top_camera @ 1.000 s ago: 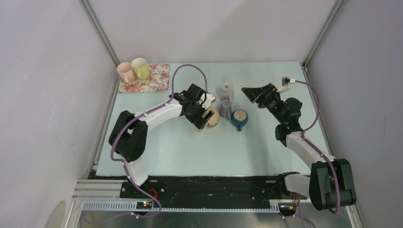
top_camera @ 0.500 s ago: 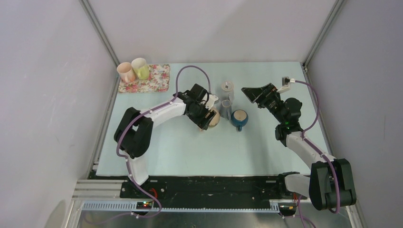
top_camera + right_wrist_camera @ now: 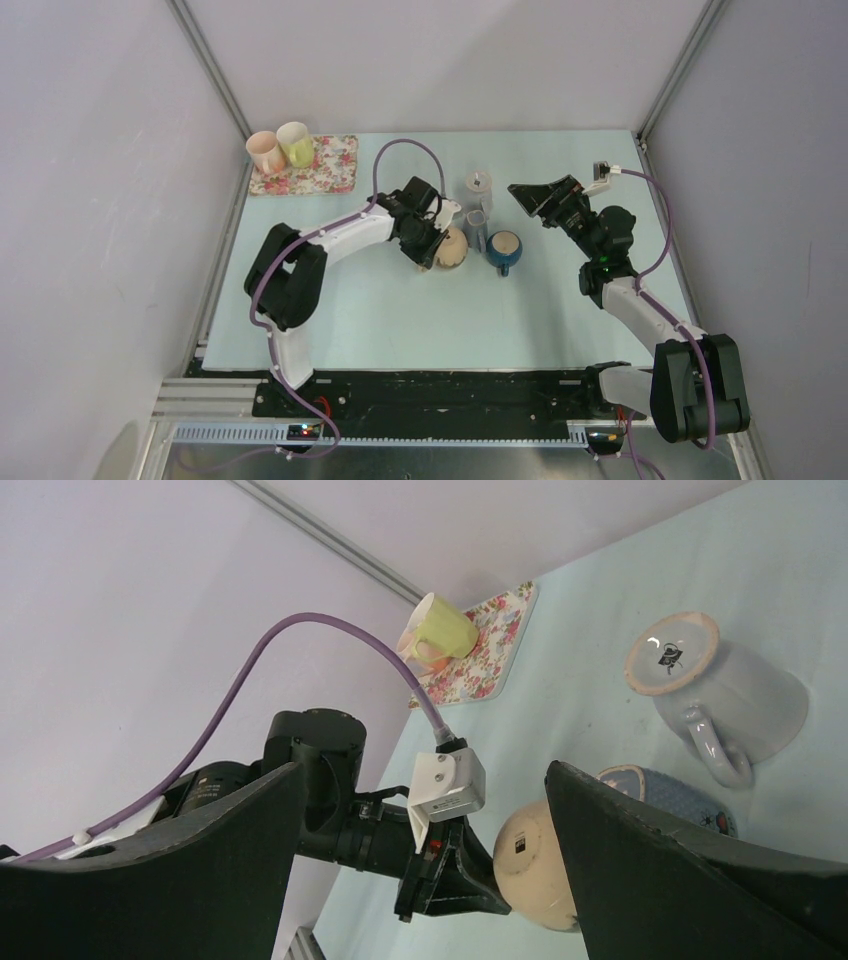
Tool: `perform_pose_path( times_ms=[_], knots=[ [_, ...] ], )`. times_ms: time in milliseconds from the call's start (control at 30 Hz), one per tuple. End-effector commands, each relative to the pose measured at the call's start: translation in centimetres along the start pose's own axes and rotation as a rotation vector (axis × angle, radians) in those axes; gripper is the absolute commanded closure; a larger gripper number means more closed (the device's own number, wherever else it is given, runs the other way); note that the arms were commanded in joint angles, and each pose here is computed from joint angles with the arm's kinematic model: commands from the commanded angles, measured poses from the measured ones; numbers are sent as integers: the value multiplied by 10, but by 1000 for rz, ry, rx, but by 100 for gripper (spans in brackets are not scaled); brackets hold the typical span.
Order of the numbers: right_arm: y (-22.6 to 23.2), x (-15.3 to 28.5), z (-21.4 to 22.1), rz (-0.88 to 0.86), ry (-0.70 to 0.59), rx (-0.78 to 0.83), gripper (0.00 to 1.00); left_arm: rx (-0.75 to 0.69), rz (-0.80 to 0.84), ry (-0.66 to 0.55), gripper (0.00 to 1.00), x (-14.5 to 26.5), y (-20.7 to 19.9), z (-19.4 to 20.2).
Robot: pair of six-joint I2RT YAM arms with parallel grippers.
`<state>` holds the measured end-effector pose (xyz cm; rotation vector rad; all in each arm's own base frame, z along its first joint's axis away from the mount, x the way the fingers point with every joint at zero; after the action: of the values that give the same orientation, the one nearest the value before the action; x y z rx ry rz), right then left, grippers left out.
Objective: Turn the mug right side up
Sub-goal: Turn over the cup at the center of the board.
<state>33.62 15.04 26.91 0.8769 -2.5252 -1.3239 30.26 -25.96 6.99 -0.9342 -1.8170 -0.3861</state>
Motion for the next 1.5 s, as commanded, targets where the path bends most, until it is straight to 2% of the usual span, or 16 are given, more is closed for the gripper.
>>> perform_pose_path(
  times_ms=[0, 67, 600, 1133, 1367, 1467],
  knots=[
    [16, -2, -12, -44, -32, 31, 6, -14, 10, -58, 96, 11, -4, -20],
    [17, -1, -13, -46, -33, 32, 6, -16, 5, -66, 99, 14, -4, -22],
    [19, 0, -15, -50, -38, 29, 5, -33, -26, -112, 100, 31, -3, -31],
    [18, 2, -21, -49, -54, 27, 5, 1, -1, 3, 100, -5, -4, -21],
    [19, 2, -21, -51, -54, 27, 5, -51, -61, -91, 100, 36, -4, -42],
    [18, 2, -19, -44, -49, 22, 5, -63, -77, -99, 100, 43, -4, -38]
  ],
)
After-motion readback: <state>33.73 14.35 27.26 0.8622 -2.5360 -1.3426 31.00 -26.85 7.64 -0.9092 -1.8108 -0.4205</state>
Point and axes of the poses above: each gripper's point midway between its finger pads, its own x axis back along the fingers, its own y axis along the line the jaws close on, z = x × y, the point moved 2 cm from there along x, back along the fingers, and after that the axes turned 1 degree about -x, right-handed, at the moved point
